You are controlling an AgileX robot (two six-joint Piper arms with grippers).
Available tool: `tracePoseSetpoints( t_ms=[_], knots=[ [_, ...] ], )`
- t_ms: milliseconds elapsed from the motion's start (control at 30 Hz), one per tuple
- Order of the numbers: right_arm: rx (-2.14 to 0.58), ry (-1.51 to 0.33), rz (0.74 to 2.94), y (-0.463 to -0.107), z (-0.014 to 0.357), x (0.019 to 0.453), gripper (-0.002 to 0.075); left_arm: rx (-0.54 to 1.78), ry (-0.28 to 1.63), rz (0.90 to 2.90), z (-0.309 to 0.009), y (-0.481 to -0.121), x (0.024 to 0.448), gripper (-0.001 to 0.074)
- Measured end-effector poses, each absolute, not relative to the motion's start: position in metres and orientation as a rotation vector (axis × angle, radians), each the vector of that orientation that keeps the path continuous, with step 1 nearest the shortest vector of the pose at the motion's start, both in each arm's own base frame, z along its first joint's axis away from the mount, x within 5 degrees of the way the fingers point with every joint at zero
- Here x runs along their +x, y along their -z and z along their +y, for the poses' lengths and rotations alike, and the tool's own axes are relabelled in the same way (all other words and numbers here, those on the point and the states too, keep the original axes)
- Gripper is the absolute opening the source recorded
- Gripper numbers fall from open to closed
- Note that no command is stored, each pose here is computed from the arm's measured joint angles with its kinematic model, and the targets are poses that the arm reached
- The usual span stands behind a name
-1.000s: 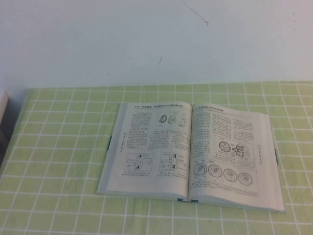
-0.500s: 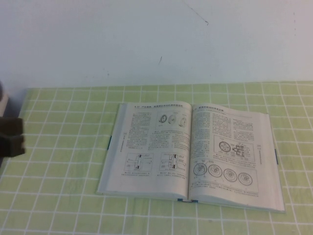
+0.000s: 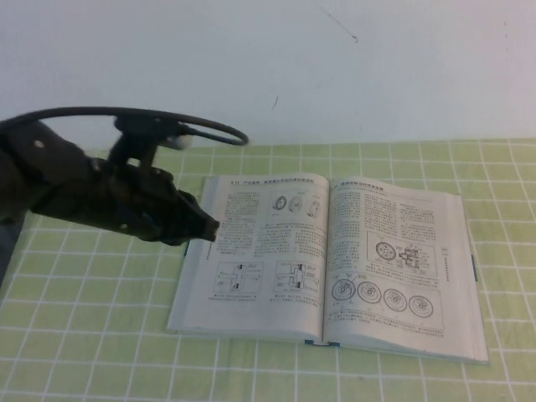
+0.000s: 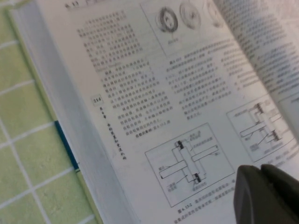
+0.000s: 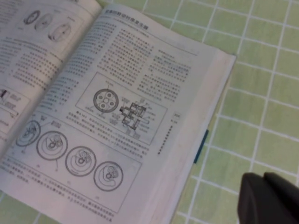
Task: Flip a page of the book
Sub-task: Open the closed book
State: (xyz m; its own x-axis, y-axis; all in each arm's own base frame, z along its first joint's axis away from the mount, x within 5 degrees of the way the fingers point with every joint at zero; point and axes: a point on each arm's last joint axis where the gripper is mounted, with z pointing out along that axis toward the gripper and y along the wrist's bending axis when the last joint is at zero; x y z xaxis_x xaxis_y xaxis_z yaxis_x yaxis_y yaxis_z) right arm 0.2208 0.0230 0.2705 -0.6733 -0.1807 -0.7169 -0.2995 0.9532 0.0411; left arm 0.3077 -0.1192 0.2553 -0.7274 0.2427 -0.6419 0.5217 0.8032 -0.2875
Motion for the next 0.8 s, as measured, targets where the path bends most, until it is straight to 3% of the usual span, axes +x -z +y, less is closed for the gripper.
tracePoseSetpoints(
  t_ms=[200,300,467,600,667,800],
  knots=[
    [-0.408,-0.288,2.334,-0.243,0.03,0.248,0.0,0.616,0.566,2.511,-0.139,-0.208,0.33,-0.0004],
    [-0.423,-0.398,2.33,-0.231,0.038,0.258,0.0041,0.599,0.55,2.545,-0.139,-0.192,0.336,-0.0004],
    [-0.377,-0.593,2.339,-0.205,0.048,0.274,0.0223,0.598,0.547,2.611,-0.141,-0.167,0.341,-0.0004],
    [-0.321,-0.676,2.373,-0.178,0.051,0.286,0.0421,0.594,0.549,2.639,-0.142,-0.157,0.343,-0.0004],
    [-0.302,-0.692,2.402,-0.166,0.051,0.292,0.0482,0.594,0.549,2.642,-0.142,-0.155,0.344,-0.0004],
    [-0.276,-0.713,2.453,-0.147,0.051,0.301,0.0517,0.578,0.561,2.65,-0.142,-0.155,0.344,-0.0004]
  ],
)
